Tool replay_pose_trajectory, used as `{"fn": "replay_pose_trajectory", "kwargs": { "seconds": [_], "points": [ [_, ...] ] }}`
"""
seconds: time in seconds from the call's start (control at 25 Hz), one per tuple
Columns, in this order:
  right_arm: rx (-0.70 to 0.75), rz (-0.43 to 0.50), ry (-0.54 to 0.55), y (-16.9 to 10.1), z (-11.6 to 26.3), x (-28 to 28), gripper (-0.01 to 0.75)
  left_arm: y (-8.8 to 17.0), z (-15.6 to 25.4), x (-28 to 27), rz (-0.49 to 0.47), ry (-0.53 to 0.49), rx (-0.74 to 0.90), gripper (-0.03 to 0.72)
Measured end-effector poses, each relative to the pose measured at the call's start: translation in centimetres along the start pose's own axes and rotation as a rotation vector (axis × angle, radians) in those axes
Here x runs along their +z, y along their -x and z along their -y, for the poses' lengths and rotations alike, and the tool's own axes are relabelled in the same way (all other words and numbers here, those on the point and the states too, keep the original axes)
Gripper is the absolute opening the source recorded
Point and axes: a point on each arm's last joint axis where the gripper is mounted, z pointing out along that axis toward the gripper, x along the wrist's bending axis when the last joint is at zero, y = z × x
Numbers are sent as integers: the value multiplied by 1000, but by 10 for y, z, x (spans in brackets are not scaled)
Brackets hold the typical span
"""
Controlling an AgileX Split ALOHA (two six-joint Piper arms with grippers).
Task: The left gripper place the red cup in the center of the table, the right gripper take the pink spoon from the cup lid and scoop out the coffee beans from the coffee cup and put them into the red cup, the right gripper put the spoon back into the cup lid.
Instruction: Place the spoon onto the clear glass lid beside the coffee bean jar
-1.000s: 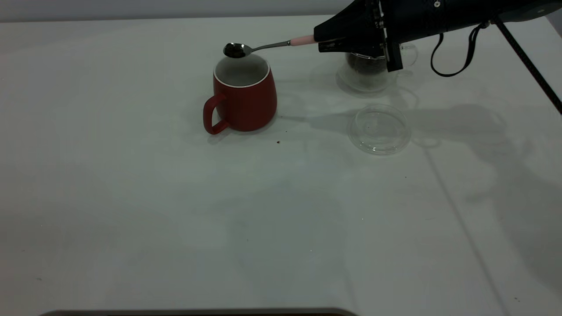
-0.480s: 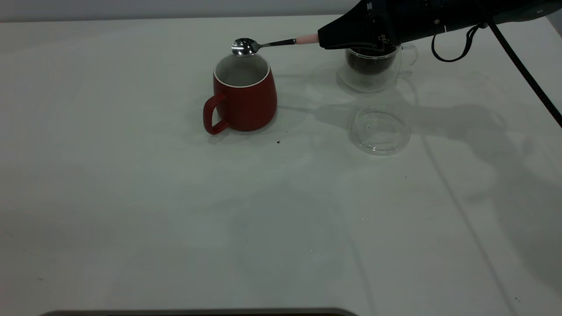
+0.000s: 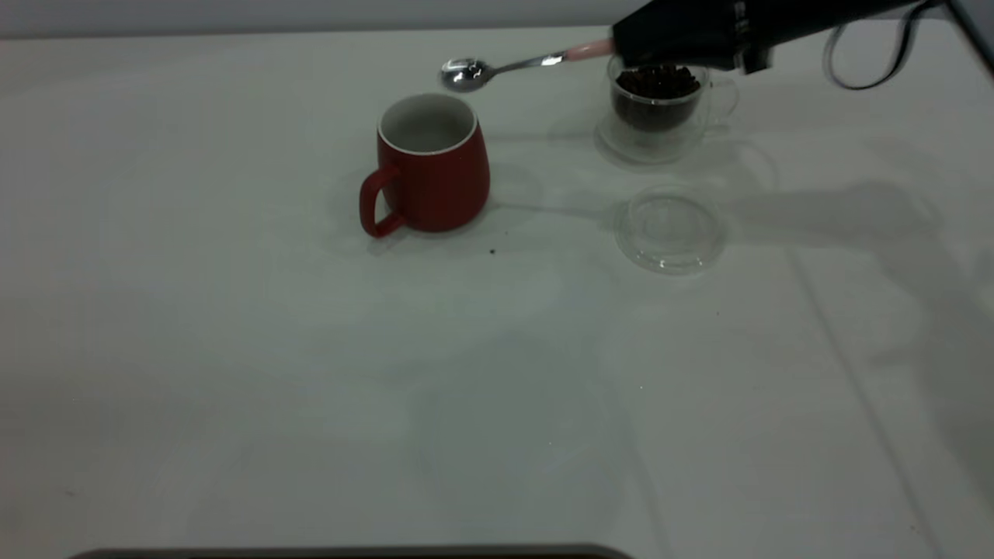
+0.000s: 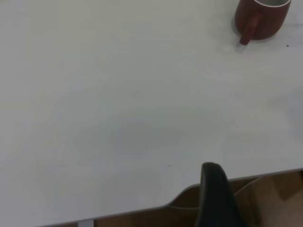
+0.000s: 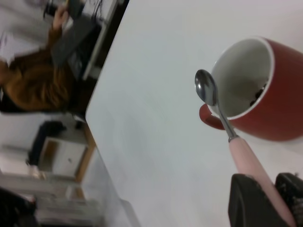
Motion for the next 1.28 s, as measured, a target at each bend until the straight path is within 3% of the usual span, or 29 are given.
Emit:
{"fn": "replay_pose_trajectory", "kwargs": {
  "seconds": [0.4,0.64,1.0,1.28],
  "points": [
    [456,29,186,15,82,-53,114,0,0,0,0,0,0,492],
    [647,164,282,29,129,-70,114,0,0,0,0,0,0,492],
    [765,260,313,56,152,-81,114,0,0,0,0,0,0,492],
    [746,272,318,73,146,-79,114,0,0,0,0,0,0,492]
  ]
}}
